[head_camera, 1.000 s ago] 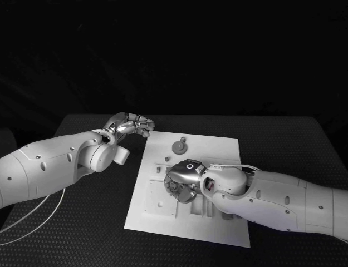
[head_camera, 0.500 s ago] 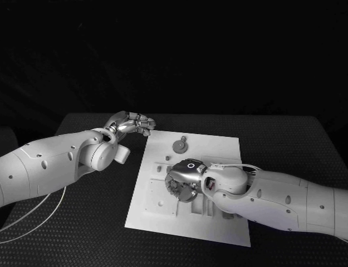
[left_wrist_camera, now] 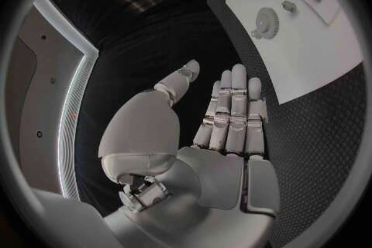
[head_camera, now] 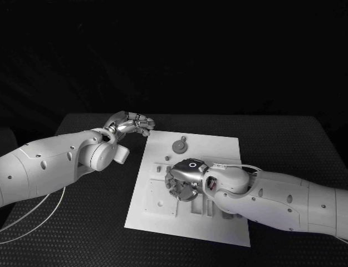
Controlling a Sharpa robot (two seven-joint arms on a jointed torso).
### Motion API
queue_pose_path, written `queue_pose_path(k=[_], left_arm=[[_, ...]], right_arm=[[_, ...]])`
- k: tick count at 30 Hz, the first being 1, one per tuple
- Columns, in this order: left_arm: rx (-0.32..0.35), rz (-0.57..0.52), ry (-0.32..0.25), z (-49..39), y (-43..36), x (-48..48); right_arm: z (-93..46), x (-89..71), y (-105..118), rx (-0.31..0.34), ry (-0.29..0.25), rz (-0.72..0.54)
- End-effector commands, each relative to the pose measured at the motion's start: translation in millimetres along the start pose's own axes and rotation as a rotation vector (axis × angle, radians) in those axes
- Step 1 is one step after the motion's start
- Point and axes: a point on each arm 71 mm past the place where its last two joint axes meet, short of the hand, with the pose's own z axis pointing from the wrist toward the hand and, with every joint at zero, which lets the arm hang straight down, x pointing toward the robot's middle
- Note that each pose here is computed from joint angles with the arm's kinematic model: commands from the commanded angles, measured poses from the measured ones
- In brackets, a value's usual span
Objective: Assemble the parts on the task board
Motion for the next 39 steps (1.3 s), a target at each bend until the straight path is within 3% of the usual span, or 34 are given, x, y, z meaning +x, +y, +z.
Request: queue_pose_path(k=[1, 15, 23, 30, 34, 39], left_arm=[[0.009, -0.006, 0.005, 0.6, -1.8, 0.9], [0.007, -0.003, -0.004, 0.4, -0.9, -2.6], [0.013, -0.004, 0.001, 0.4, -0.5, -5.1], [0.012, -0.002, -0.002, 1.5, 0.1, -6.5], [0.012, -0.001, -0.004, 2.2, 0.4, -6.7], [0.012, -0.001, -0.006, 2.4, 0.7, -7.5]], right_arm=[[-0.9, -0.4, 1, -0.005, -0.014, 0.012], [-15.9, -8.5, -8, 0.014, -0.044, 0.021], [-37.5, -45.1, -28, 0.054, -0.127, 0.079], [-64.8, -84.7, -63, 0.149, -0.171, 0.190], [-82.1, -94.8, -89, 0.227, -0.156, 0.171], [-92.4, -90.3, -105, 0.284, -0.094, 0.084]])
